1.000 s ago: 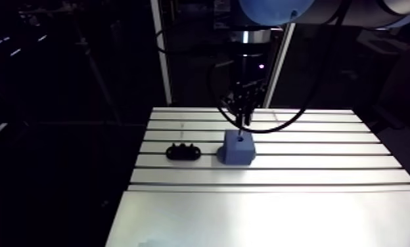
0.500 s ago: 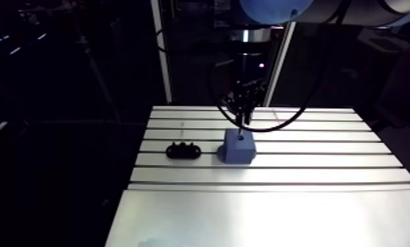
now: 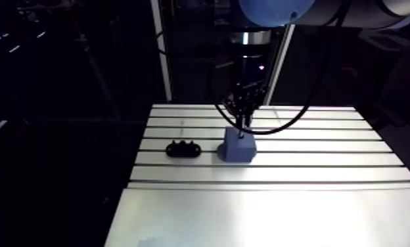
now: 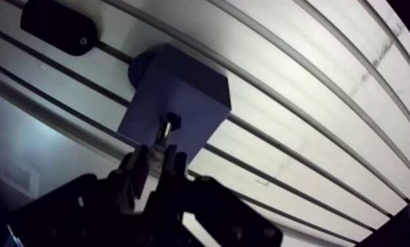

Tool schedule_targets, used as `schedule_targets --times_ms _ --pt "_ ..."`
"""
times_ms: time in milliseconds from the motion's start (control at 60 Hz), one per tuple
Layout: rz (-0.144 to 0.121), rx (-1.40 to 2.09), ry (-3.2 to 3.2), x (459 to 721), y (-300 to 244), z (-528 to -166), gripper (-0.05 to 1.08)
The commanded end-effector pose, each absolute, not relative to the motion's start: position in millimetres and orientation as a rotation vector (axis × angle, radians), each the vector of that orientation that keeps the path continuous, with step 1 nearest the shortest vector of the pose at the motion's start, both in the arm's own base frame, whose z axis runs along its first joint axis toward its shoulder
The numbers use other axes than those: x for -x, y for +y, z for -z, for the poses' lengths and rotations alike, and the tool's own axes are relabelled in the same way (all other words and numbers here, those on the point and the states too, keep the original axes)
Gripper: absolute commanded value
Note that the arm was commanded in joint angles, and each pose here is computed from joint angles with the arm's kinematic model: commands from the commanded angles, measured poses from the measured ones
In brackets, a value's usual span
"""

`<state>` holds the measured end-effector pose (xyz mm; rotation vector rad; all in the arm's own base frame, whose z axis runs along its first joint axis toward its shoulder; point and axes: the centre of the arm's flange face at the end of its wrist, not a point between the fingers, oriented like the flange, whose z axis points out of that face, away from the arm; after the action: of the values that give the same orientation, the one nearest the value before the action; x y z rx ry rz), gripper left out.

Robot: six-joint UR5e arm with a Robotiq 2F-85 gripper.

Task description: Pick up the M10 bolt and insert it into the hex recess until seated.

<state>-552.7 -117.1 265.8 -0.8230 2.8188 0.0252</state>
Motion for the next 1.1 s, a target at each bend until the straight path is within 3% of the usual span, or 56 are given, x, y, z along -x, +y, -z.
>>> schedule_targets --times_ms 17,1100 --pt "-0.024 0.822 2.813 553.0 -117.1 -262.6 1.08" --pt "-0.019 0.821 2.814 557.9 -116.5 -257.8 1.08"
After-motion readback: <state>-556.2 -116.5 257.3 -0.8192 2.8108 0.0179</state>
